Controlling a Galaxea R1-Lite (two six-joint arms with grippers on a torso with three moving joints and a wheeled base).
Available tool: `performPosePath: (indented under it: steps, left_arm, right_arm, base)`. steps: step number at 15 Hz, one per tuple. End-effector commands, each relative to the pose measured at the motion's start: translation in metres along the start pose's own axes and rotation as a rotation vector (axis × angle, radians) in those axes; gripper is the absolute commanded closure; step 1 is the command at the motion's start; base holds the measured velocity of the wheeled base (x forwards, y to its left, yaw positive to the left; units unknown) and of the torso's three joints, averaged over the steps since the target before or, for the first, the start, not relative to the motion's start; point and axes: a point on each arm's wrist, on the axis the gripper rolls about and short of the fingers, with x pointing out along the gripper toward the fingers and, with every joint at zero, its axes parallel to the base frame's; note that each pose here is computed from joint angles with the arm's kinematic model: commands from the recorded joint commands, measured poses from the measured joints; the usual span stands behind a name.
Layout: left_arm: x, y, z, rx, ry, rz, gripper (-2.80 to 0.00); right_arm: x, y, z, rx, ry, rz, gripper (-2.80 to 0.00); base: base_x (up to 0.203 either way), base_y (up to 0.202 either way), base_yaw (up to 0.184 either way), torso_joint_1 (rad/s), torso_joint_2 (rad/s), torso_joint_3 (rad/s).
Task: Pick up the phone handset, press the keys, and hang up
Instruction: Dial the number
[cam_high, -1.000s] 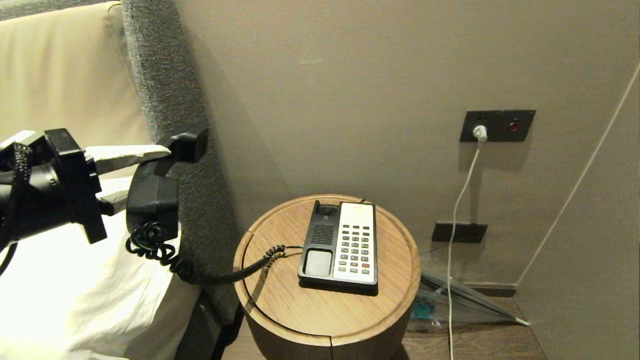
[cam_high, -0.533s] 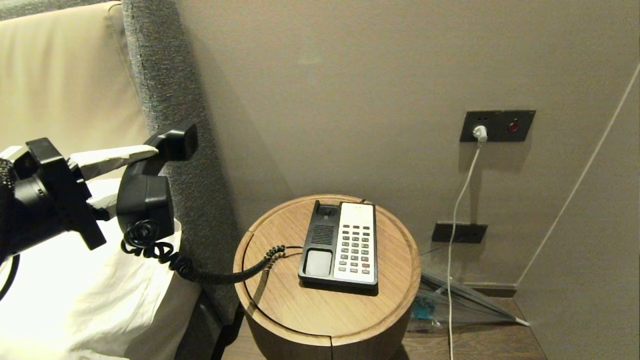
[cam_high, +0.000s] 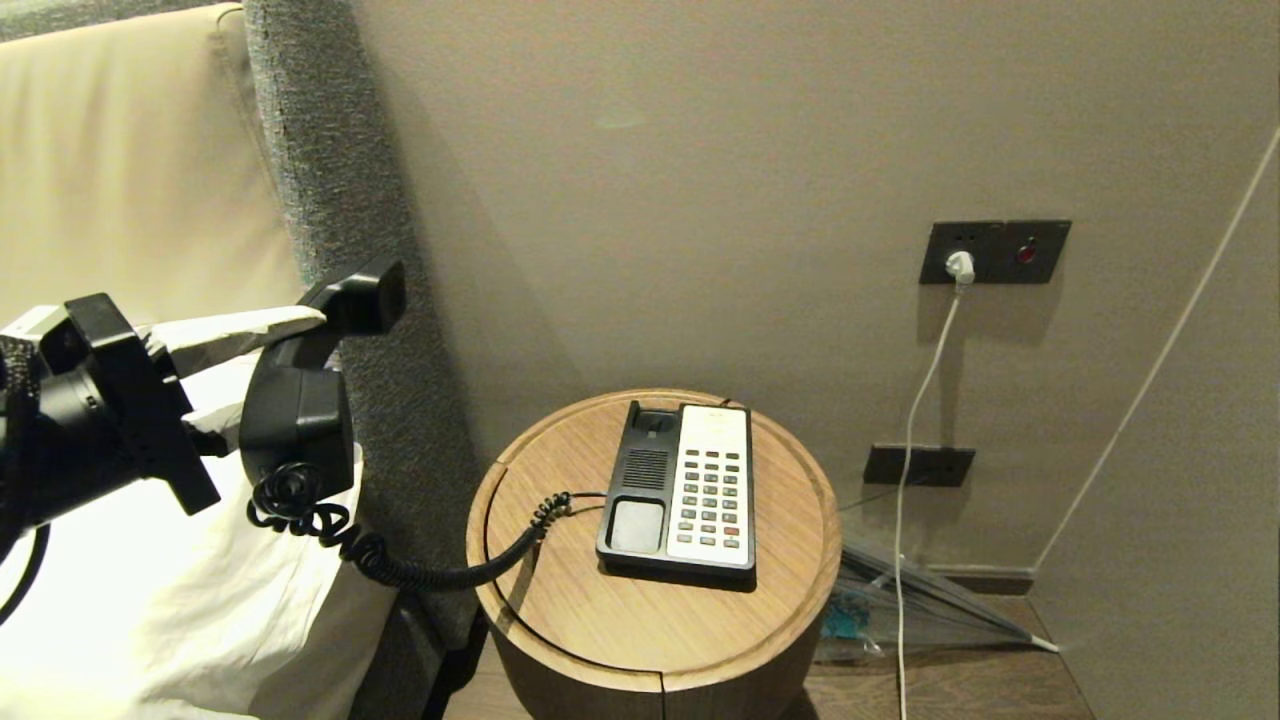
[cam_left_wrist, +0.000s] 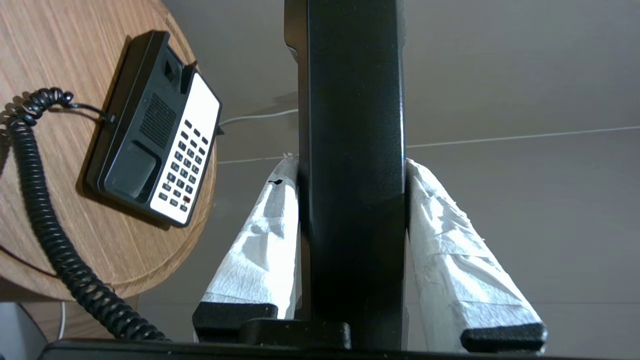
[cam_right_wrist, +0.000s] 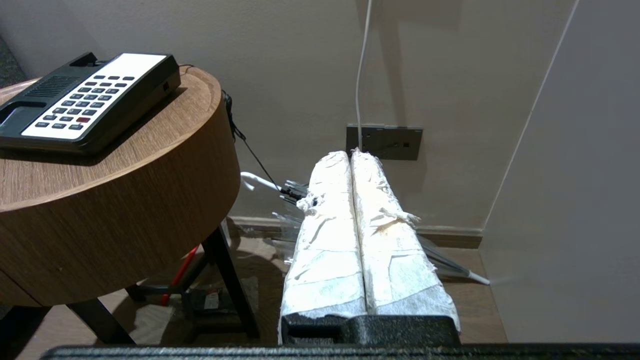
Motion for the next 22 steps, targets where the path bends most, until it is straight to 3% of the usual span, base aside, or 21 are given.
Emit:
performPosePath:
  steps: [1,4,6,9,11,13,16,19,22]
  left_arm:
    - [-0.002,0.002,-0.002,-0.009,0.006,0.001,0.00]
    - [-0.003,0.000,-0.003,-0.003,0.005,-0.007,0.00]
    - [-0.003,0.000,-0.002,0.001,0.003,-0.008,0.00]
    - [-0.006,0.000,-0.004,0.003,0.005,-0.010,0.00]
    - [-0.007,0.000,-0.005,0.008,0.003,-0.014,0.00]
    - [-0.011,0.004,-0.009,0.023,0.005,-0.008,0.00]
    - [-0.012,0.007,-0.010,0.037,0.003,-0.009,0.00]
    - [-0.011,0.011,-0.010,0.030,0.005,0.001,0.00]
    - [-0.011,0.019,-0.012,0.018,0.011,0.023,0.00]
  right_arm:
    - [0.001,0.000,-0.006,-0.001,0.030,0.000,0.00]
    - [-0.002,0.000,0.006,0.014,-0.012,-0.004,0.00]
    - [-0.016,0.000,0.041,0.049,-0.071,0.003,0.00]
    - [-0.060,0.000,0.093,0.075,-0.087,0.051,0.00]
    - [-0.065,0.001,0.123,0.096,-0.087,0.071,0.00]
    - [-0.031,0.000,0.158,0.130,0.010,0.088,0.00]
    - [0.064,-0.002,0.194,0.144,0.232,0.107,0.00]
    - [0.152,0.001,0.196,0.144,0.363,0.143,0.00]
    - [0.207,0.036,0.190,0.091,0.419,0.185,0.00]
  base:
    - [0.000,0.000,0.000,0.000,0.00,0.000]
    - [0.000,0.000,0.000,0.000,0.00,0.000]
    - [0.000,0.000,0.000,0.000,0.00,0.000]
    - [0.000,0.000,0.000,0.000,0.00,0.000]
    - [0.000,0.000,0.000,0.000,0.00,0.000]
    - [0.000,0.000,0.000,0.000,0.00,0.000]
    - [0.000,0.000,0.000,0.000,0.00,0.000]
    - [0.000,0.000,0.000,0.000,0.00,0.000]
    - [0.000,0.000,0.000,0.000,0.00,0.000]
